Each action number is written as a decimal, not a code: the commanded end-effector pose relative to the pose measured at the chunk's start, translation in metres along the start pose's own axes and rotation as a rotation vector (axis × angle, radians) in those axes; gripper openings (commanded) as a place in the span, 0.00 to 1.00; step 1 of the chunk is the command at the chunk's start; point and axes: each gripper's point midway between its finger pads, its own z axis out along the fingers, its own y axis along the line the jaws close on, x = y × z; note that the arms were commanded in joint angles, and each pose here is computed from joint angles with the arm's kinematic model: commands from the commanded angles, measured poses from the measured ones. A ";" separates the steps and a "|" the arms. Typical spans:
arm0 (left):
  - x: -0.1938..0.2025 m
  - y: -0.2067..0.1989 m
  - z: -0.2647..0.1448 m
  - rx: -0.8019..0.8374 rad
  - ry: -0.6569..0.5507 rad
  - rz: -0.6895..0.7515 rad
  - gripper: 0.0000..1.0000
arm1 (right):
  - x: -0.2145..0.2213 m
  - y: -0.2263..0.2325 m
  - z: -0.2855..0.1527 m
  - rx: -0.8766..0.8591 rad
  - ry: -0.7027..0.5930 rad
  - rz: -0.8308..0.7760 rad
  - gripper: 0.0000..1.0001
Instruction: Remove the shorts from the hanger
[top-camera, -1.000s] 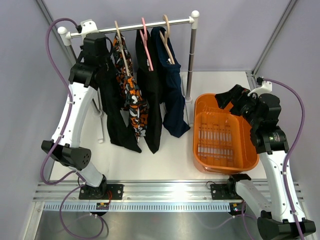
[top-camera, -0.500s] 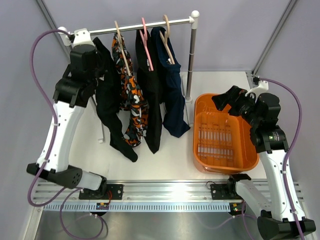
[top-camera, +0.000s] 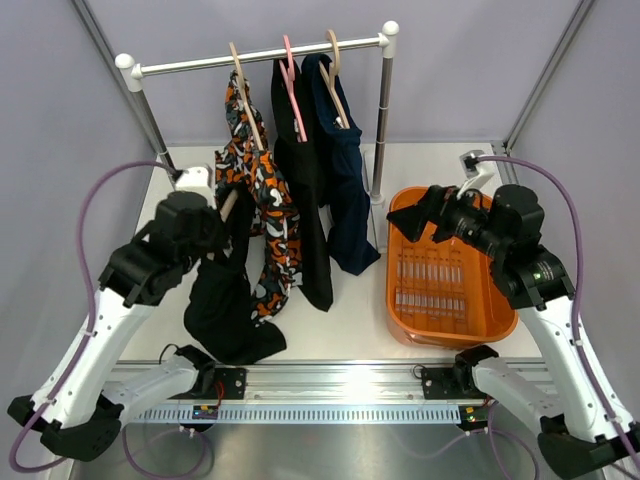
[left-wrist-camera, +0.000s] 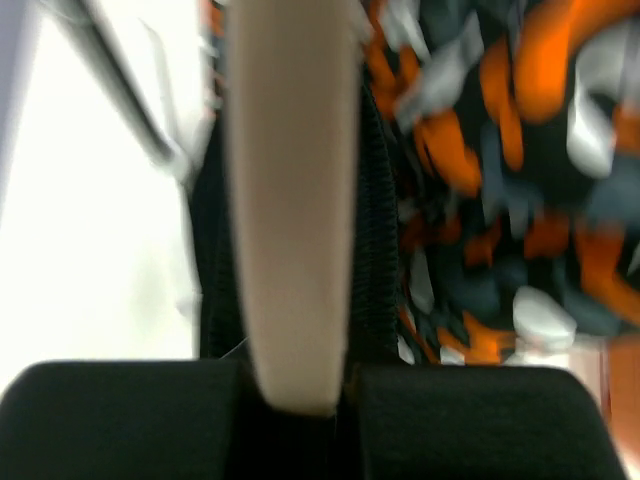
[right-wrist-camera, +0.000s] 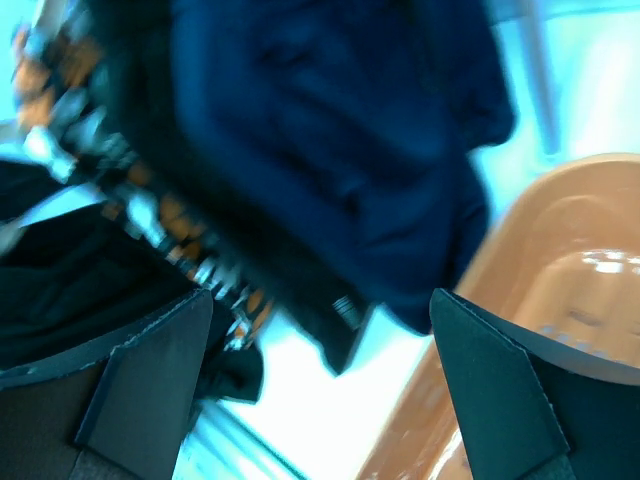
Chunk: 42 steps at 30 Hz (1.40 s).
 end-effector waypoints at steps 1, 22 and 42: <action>0.041 -0.041 -0.007 0.212 0.118 0.011 0.00 | 0.004 0.037 0.000 -0.092 0.038 -0.063 0.99; 0.043 -0.168 -0.126 0.738 0.076 0.316 0.00 | 0.081 0.107 0.011 -0.104 0.292 -0.133 0.89; 0.006 -0.173 -0.138 0.767 -0.034 0.322 0.00 | 0.079 0.127 0.053 0.000 0.287 -0.086 0.67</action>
